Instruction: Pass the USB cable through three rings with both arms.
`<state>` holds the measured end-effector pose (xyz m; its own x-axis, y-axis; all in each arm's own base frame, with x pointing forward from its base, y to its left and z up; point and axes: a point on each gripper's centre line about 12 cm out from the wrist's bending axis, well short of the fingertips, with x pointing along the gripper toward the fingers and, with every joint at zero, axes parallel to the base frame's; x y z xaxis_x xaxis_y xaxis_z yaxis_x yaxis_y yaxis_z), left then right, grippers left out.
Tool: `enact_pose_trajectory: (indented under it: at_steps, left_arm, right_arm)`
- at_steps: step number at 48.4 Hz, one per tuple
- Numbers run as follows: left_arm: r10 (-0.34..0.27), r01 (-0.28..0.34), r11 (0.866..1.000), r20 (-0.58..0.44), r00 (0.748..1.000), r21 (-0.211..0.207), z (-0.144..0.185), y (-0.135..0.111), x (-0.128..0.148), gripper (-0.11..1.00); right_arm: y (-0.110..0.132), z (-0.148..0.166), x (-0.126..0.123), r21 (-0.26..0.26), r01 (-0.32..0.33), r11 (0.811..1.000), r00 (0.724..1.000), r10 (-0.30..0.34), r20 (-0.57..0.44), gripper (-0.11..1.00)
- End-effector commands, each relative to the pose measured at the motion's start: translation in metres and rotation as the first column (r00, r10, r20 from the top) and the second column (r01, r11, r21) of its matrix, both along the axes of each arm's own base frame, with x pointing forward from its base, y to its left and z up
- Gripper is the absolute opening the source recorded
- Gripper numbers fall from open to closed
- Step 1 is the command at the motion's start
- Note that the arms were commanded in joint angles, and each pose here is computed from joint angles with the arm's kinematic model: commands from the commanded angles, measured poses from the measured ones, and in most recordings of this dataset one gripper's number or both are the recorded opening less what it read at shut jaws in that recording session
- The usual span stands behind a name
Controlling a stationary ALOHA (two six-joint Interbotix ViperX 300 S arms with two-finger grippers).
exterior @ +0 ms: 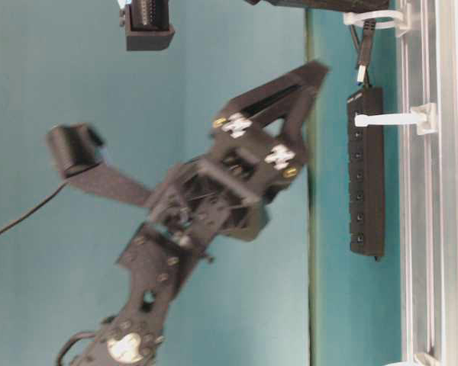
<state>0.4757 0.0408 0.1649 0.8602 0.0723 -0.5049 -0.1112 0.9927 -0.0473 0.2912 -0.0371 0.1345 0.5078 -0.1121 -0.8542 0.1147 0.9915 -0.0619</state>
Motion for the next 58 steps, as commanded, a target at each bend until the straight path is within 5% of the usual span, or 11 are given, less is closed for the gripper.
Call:
enact_pose_trajectory:
  at_steps: [1,42,51,58]
  left_arm:
    - [-0.005,0.005,1.000,0.018,1.000,0.001,0.002,-0.002,0.006,0.84]
    - [-0.006,0.006,1.000,0.040,0.999,0.002,-0.029,0.000,0.026,0.81]
    - [-0.005,0.005,1.000,0.034,0.999,0.002,-0.032,0.000,0.025,0.64]
    - [-0.008,0.008,1.000,0.036,0.999,0.007,-0.032,0.000,0.025,0.33]
  right_arm:
    - [0.000,0.005,0.002,0.006,0.012,1.000,1.000,-0.012,0.026,-0.09]
    - [0.002,0.006,0.004,0.006,-0.001,1.000,0.999,0.001,0.039,-0.09]
    - [0.002,0.006,0.004,0.006,-0.001,1.000,0.999,0.001,0.039,-0.09]
    - [0.002,0.006,0.004,0.006,-0.001,1.000,0.999,0.001,0.038,-0.09]
